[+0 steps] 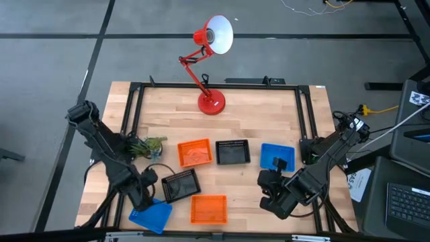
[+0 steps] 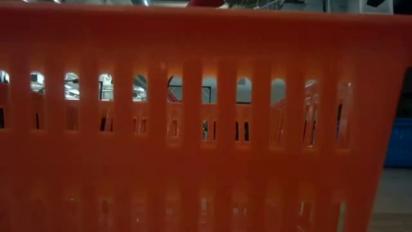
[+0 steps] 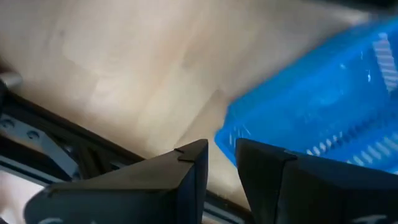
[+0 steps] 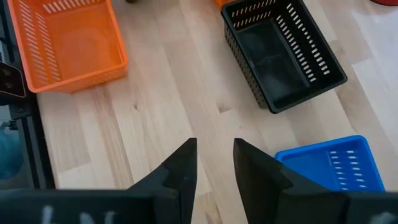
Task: Stack baskets by color
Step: Stack the left blue bin on the right blue bins
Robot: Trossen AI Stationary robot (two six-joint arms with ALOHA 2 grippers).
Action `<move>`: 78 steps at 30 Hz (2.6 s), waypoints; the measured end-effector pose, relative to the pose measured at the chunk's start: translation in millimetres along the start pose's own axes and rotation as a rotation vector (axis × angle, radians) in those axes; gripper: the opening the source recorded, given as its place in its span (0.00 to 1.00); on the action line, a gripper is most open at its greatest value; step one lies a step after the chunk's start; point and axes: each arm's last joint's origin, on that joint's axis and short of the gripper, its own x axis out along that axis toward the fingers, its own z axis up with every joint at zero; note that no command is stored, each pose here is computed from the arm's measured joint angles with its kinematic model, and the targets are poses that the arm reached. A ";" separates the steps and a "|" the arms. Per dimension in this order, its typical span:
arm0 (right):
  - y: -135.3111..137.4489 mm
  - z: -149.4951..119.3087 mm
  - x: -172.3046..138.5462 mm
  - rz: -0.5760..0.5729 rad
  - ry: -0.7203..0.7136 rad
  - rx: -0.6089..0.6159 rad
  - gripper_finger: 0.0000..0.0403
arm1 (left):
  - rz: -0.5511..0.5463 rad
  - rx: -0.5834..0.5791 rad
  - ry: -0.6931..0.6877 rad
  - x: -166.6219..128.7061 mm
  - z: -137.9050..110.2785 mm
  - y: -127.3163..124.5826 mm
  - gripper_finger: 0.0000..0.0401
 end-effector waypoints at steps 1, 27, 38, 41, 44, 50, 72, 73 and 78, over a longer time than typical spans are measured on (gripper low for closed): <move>0.3 0.2 0.0 0.003 -0.002 0.002 0.26 | -0.008 0.011 0.002 0.3 -3.3 -1.0 0.18; 2.6 0.3 -0.1 0.019 -0.010 -0.004 0.26 | -0.007 -0.275 -0.131 35.8 -59.4 -13.1 0.18; 2.6 0.3 -0.1 0.019 -0.010 -0.005 0.26 | -0.016 -0.274 -0.160 61.5 -60.5 -25.5 0.18; 2.6 0.3 -0.1 0.019 -0.010 -0.006 0.26 | 0.015 -0.274 -0.173 71.4 -60.0 -26.6 0.18; 2.6 0.3 -0.1 0.019 -0.010 -0.007 0.26 | 0.043 -0.287 -0.183 79.6 -59.9 -26.8 0.18; 2.5 0.3 -0.2 0.019 -0.010 -0.007 0.26 | 0.033 -0.336 -0.185 82.8 -60.0 -28.4 0.06; 11.1 -13.1 -6.8 0.130 0.133 -0.054 0.26 | -0.301 -0.232 -0.592 -50.4 25.9 -62.6 0.00; 14.4 -16.4 -8.8 0.166 0.162 -0.064 0.26 | -0.280 -0.189 -0.575 -52.2 42.9 -63.5 0.00; 29.7 -40.0 -25.9 0.318 0.345 -0.034 0.26 | -0.374 0.018 -0.609 -50.0 141.1 -73.7 0.00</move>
